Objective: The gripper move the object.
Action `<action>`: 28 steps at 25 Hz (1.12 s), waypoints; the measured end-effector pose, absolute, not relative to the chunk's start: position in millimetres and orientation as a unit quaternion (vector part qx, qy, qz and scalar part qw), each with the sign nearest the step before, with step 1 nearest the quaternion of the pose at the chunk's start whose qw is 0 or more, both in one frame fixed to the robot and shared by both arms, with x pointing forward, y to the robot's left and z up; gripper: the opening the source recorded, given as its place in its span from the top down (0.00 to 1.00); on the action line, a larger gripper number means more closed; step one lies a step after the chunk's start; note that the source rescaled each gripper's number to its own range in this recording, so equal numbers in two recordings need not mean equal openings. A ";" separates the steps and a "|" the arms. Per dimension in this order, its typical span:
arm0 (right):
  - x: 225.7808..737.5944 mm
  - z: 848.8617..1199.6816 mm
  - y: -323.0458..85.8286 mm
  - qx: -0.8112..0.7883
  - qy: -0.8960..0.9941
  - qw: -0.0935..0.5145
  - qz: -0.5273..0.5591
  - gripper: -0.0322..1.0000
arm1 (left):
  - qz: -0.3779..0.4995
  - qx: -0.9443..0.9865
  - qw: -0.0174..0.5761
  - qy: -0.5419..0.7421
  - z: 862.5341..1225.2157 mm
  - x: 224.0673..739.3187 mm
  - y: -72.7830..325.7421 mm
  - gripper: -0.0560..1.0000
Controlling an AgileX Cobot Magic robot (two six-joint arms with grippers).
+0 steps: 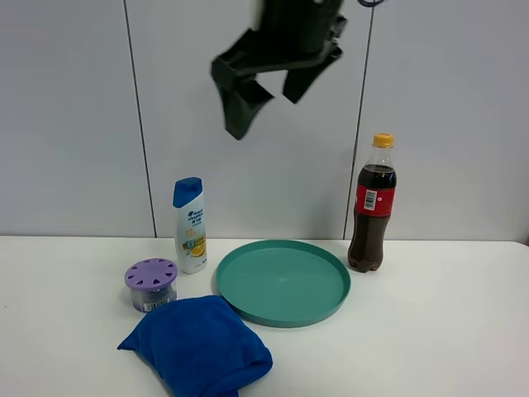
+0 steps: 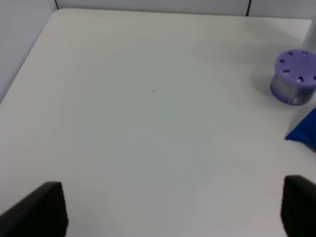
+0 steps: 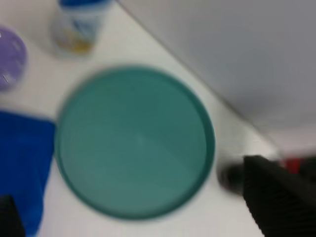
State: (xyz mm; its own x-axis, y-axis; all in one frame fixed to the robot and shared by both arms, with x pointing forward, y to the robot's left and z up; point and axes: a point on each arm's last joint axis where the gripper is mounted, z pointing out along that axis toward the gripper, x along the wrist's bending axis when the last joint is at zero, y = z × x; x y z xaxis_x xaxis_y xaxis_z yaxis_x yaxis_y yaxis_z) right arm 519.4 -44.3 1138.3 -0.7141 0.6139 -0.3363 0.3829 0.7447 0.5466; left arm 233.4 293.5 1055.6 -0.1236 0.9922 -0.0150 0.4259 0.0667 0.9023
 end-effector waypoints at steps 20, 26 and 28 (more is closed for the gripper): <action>312.5 1136.3 -302.8 0.608 0.629 0.364 0.320 0.37 | 0.396 0.557 0.358 0.637 1055.6 233.4 293.5 0.00; 253.6 1110.6 -309.6 0.637 0.551 0.395 0.368 0.37 | 0.396 0.557 0.358 0.637 1055.6 233.4 293.5 0.00; 239.8 1097.4 -309.8 0.630 0.540 0.416 0.371 0.37 | 0.396 0.557 0.358 0.637 1055.6 233.4 293.5 0.00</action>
